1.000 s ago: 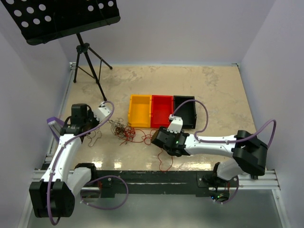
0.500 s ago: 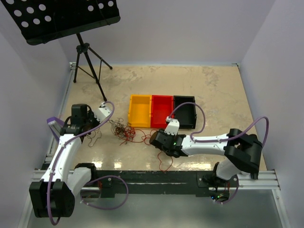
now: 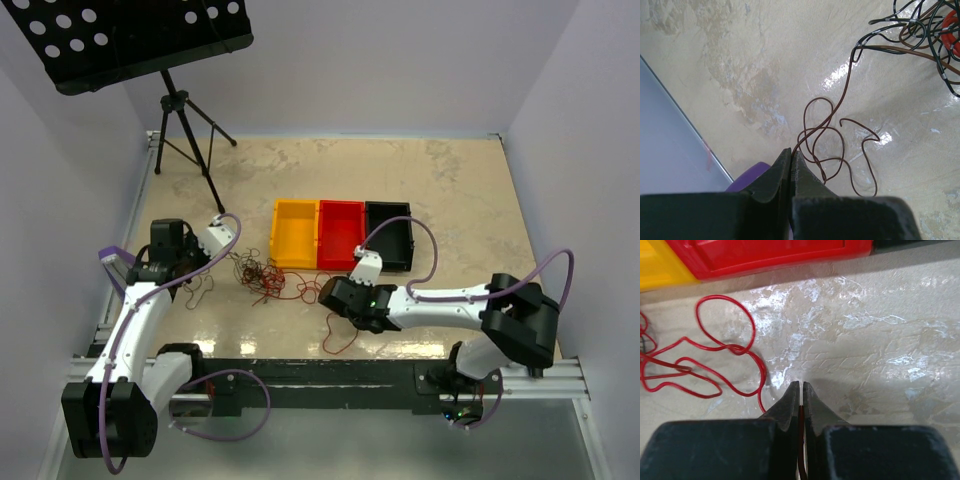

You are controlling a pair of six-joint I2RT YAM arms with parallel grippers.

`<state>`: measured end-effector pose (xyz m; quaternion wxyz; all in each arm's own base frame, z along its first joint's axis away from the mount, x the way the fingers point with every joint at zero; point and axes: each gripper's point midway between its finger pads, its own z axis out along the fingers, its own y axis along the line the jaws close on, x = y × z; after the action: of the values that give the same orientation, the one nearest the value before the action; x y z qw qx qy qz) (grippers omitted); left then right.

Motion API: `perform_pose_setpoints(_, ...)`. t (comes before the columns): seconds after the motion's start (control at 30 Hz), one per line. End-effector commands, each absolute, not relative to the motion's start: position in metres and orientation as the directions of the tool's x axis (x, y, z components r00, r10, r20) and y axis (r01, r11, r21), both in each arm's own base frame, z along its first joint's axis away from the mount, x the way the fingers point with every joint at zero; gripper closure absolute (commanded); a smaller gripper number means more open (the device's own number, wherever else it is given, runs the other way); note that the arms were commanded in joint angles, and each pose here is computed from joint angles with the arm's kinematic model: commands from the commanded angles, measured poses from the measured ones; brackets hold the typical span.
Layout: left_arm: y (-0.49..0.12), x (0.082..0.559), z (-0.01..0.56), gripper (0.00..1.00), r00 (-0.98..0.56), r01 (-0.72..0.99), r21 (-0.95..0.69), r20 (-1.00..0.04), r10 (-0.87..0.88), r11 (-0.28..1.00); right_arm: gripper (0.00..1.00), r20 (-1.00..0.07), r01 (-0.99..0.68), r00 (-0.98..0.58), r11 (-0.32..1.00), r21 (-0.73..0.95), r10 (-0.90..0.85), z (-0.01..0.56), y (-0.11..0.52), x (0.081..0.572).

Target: Untangle the cables

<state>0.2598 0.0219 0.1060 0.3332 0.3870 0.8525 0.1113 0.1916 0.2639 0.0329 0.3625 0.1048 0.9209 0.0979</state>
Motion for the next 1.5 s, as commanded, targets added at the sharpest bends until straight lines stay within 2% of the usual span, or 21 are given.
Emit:
perform_pose_setpoints(0.0,0.025,0.267,0.109,1.0,-0.471,0.563,0.47,-0.493,0.732,0.679,1.0,-0.668,0.175,-0.663,0.937,0.301,0.338,0.064,0.25,0.196)
perform_pose_setpoints(0.17,0.043,0.268,0.104,1.0,-0.505,0.521,0.535,-0.435,0.746,0.665,1.0,-0.751,0.245,-0.489,0.896,0.369,0.443,0.146,0.214,0.217)
perform_pose_setpoints(0.37,0.058,0.264,0.098,1.0,-0.521,0.506,0.592,-0.369,0.769,0.627,1.0,-0.832,0.359,-0.265,0.85,0.385,0.488,0.225,0.149,0.236)
perform_pose_setpoints(0.77,0.091,0.256,0.087,1.0,-0.587,0.48,0.675,-0.228,0.777,0.561,1.0,-0.876,0.474,0.021,0.767,0.433,0.481,0.323,0.042,0.233)
perform_pose_setpoints(1.13,0.138,0.247,0.072,1.0,-0.659,0.459,0.701,-0.144,0.738,0.546,1.0,-0.9,0.538,0.163,0.728,0.425,0.405,0.379,-0.009,0.217)
perform_pose_setpoints(1.23,0.136,0.248,0.071,1.0,-0.653,0.48,0.659,-0.173,0.737,0.58,1.0,-0.894,0.513,0.152,0.739,0.437,0.423,0.387,-0.003,0.219)
perform_pose_setpoints(1.47,0.073,0.261,0.116,1.0,-0.529,0.557,0.459,-0.447,0.721,0.692,1.0,-0.88,0.408,0.046,0.795,0.449,0.473,0.363,0.042,0.243)
